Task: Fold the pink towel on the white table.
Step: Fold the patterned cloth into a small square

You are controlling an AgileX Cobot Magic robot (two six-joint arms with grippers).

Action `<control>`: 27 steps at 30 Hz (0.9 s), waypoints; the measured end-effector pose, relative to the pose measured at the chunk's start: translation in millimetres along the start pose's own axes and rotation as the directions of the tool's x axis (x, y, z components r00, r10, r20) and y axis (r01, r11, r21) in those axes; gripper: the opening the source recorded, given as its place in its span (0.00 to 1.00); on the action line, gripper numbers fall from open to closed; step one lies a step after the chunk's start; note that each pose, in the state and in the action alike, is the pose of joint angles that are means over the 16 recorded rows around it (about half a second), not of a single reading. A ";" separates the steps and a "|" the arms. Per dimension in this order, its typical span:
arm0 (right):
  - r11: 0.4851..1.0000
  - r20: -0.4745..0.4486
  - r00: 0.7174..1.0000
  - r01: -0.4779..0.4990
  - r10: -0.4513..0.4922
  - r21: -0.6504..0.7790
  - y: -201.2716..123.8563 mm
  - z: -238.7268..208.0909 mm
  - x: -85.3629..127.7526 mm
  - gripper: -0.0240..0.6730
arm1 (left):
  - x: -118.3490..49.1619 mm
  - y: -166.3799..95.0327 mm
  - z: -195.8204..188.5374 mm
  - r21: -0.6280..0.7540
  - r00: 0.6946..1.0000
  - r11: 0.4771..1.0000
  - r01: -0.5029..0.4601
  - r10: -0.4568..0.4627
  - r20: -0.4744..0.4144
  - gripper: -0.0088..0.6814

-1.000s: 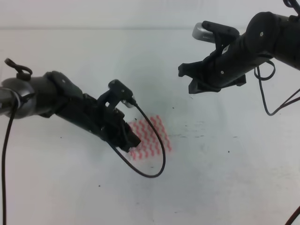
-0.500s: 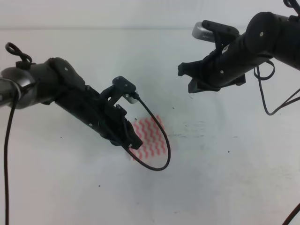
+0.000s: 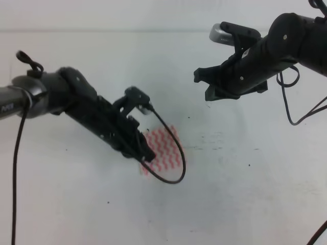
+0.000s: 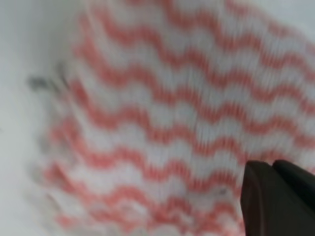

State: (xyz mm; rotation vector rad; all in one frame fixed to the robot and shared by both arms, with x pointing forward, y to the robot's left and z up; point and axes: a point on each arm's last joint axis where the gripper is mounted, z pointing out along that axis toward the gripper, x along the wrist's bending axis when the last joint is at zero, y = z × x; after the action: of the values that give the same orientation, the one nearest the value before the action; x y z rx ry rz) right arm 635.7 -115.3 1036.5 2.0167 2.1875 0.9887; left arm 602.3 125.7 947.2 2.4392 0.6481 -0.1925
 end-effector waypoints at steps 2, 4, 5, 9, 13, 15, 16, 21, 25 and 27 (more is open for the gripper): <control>1.000 0.000 1.000 0.000 0.000 -0.005 0.4 0.0 0.0 0.01 | 1.9 6.0 -3.0 -0.033 1.000 0.999 0.000 0.000 -0.023 0.01; 1.000 0.001 1.000 0.000 0.000 -0.009 1.0 -0.1 -0.5 0.01 | 3.7 11.8 -6.0 -0.065 0.999 0.998 0.000 -0.003 -0.044 0.01; 1.000 0.002 1.000 0.001 -0.001 -0.012 1.4 -0.5 -0.7 0.01 | 4.7 15.1 -7.5 -0.085 0.998 0.996 0.002 -0.006 -0.056 0.01; 1.000 0.007 1.000 0.003 -0.003 -0.022 2.6 -0.5 -2.3 0.01 | 9.0 26.2 -11.5 -0.158 0.995 0.987 0.017 -0.032 -0.095 0.01; 0.999 0.012 1.000 0.006 -0.005 -0.034 4.1 -1.1 -3.6 0.01 | 14.1 32.1 -6.2 -0.210 0.990 0.977 0.047 -0.073 -0.118 0.01; 0.999 0.015 1.000 0.007 -0.007 -0.039 4.7 -1.5 -4.2 0.01 | 16.1 32.8 -0.4 -0.224 0.988 0.973 0.064 -0.093 -0.121 0.01; 0.999 0.016 1.000 0.008 -0.007 -0.040 4.9 -1.6 -4.6 0.01 | 17.0 33.2 2.8 -0.230 0.987 0.970 0.073 -0.104 -0.124 0.01; 0.999 0.020 1.000 0.010 -0.009 -0.042 5.3 -1.7 -5.5 0.01 | 18.4 32.9 19.2 -0.222 0.983 0.971 0.089 -0.121 -0.135 0.01; 0.999 0.020 1.000 0.009 -0.009 -0.043 5.4 -1.8 -5.5 0.01 | 18.0 32.4 30.6 -0.207 0.982 0.974 0.088 -0.120 -0.148 0.01; 0.999 0.020 1.000 0.009 -0.008 -0.042 5.3 -1.4 -5.6 0.01 | 17.8 32.2 34.6 -0.202 0.981 0.976 0.085 -0.117 -0.156 0.01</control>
State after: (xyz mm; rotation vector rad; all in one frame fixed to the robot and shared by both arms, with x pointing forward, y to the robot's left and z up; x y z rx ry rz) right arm 640.8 -121.1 1037.8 1.9888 2.1452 0.9998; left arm 634.1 90.1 930.9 2.2510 0.8261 0.0347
